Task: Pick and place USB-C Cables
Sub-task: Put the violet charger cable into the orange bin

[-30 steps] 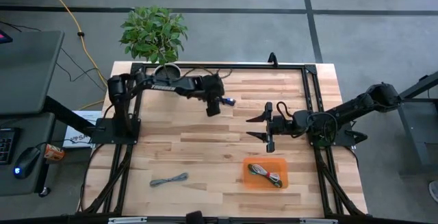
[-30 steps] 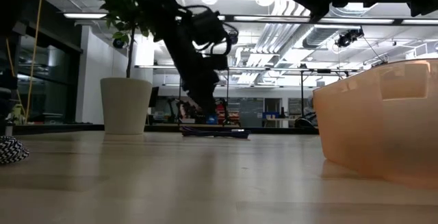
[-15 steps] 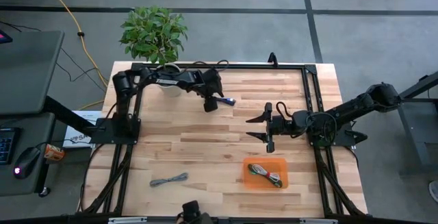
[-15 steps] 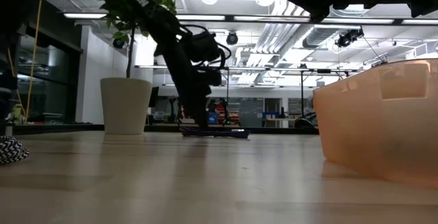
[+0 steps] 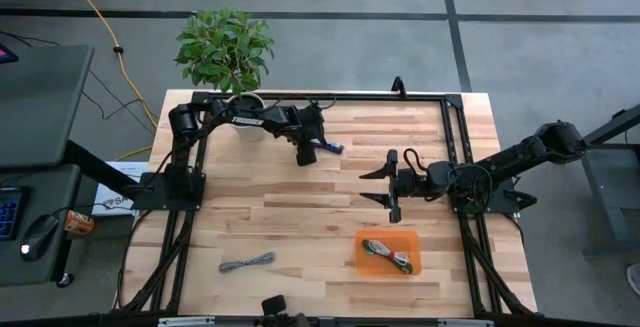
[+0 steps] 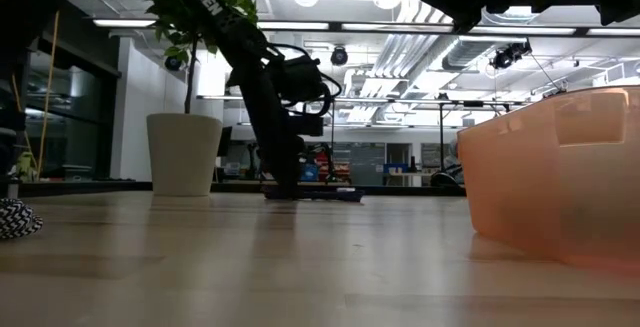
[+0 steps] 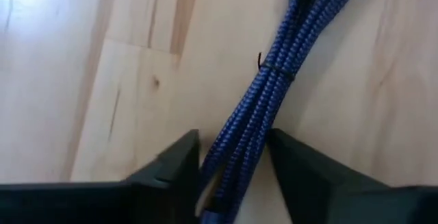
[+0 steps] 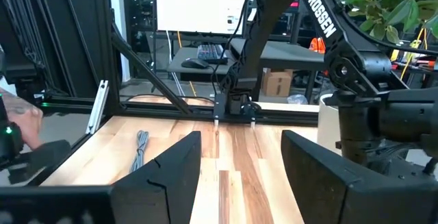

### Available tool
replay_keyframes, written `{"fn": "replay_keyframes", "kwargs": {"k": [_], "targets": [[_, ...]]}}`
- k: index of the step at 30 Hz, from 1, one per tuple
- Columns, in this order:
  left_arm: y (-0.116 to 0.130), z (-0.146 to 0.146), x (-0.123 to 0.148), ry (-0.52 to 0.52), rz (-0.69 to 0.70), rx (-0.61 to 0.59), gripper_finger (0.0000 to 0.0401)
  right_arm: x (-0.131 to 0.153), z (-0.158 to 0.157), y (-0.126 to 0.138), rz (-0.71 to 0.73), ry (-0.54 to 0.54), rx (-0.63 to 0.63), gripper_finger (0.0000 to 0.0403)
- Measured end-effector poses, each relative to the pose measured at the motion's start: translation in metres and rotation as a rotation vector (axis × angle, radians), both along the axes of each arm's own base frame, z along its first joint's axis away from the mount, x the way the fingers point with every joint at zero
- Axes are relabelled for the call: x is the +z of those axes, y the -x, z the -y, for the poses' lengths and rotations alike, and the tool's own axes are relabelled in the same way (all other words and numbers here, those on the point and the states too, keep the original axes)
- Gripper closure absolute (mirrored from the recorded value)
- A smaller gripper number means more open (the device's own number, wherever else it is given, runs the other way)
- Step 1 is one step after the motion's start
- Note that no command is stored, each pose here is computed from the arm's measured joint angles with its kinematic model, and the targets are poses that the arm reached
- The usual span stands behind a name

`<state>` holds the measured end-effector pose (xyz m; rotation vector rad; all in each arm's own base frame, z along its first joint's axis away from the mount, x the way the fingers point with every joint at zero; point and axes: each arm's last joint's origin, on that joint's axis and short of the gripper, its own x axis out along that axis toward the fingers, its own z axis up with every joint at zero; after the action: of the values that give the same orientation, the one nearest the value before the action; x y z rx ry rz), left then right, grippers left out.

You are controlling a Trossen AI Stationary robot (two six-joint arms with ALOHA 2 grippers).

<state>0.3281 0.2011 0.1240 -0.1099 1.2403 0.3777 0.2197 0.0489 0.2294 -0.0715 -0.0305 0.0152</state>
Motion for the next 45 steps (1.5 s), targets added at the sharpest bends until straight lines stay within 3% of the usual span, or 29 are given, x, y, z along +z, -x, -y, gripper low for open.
{"fn": "replay_keyframes", "kwargs": {"k": [4,6,10,20,26,32,40,45], "targets": [[-0.001,0.007,0.005,-0.040,-0.031,-0.022,0.0357,0.000,0.000,0.000,0.000,0.015,0.000,0.0211],[-0.001,0.011,0.007,-0.069,-0.061,-0.032,0.0387,0.000,0.000,0.000,0.000,0.009,0.000,0.0211],[0.001,0.017,0.015,-0.127,-0.102,-0.024,0.0392,0.000,0.000,0.000,-0.003,0.008,0.000,0.0211],[0.000,0.033,0.055,-0.108,0.044,-0.029,0.0400,-0.001,0.000,0.000,-0.006,0.007,0.000,0.0211],[-0.005,0.069,0.105,-0.146,0.350,-0.102,0.0401,-0.001,0.000,0.000,-0.011,0.010,0.000,0.0211],[0.018,0.120,0.137,-0.205,0.714,-0.158,0.0401,-0.001,0.000,0.000,-0.012,0.010,0.000,0.0211],[0.069,0.177,0.115,-0.146,1.136,-0.095,0.0401,-0.001,0.000,0.000,-0.011,0.011,0.000,0.0211],[0.087,0.202,0.097,-0.067,1.308,-0.071,0.0401,-0.001,0.000,0.000,-0.011,0.011,0.000,0.0211]]}}
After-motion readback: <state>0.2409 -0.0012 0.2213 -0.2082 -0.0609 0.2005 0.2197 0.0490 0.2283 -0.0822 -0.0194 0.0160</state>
